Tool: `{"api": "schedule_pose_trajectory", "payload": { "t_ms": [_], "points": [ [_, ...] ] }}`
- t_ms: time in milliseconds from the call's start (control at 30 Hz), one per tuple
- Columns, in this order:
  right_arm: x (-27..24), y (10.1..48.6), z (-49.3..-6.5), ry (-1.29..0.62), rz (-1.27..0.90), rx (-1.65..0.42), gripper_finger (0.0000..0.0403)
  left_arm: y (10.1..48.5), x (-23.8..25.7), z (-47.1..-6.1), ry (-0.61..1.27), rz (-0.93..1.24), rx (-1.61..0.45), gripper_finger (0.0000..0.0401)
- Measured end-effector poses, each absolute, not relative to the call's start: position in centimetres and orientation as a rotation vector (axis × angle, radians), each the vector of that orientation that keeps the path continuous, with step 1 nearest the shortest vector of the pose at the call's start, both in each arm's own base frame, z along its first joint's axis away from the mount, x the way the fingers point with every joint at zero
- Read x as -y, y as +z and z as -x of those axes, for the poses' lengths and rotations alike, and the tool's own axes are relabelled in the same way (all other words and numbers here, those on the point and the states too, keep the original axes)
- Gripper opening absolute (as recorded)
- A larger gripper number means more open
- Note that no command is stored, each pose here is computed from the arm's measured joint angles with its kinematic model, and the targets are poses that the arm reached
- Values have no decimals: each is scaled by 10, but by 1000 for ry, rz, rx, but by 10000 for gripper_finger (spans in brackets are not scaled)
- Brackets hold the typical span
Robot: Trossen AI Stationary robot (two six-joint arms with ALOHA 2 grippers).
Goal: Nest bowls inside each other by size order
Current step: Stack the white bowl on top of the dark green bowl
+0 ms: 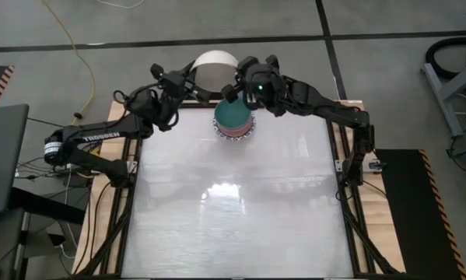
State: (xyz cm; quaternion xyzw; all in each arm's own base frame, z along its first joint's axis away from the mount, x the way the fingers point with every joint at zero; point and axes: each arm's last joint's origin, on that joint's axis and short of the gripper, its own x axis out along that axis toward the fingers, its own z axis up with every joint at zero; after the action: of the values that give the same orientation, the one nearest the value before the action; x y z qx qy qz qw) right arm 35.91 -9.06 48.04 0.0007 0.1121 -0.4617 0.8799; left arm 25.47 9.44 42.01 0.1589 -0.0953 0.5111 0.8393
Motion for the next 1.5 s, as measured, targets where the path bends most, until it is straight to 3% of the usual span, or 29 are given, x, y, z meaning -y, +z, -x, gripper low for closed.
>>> {"api": "schedule_pose_trajectory", "payload": {
  "t_ms": [100,467,633,967,1500],
  "points": [
    [96,478,-357,-981,-31,-246,13,418,-94,-257,1046,-354,183,33],
    [105,463,-351,-953,-165,-335,4,402,-96,-257,895,-372,-10,197],
    [118,458,-348,-875,-280,-365,5,400,-94,-248,873,-317,-65,249],
    [149,450,-343,-789,-460,-392,5,399,-90,-232,866,-280,-144,263],
    [184,385,-370,-682,-638,-668,5,370,-106,-216,840,-47,-370,263]
  ]
}}
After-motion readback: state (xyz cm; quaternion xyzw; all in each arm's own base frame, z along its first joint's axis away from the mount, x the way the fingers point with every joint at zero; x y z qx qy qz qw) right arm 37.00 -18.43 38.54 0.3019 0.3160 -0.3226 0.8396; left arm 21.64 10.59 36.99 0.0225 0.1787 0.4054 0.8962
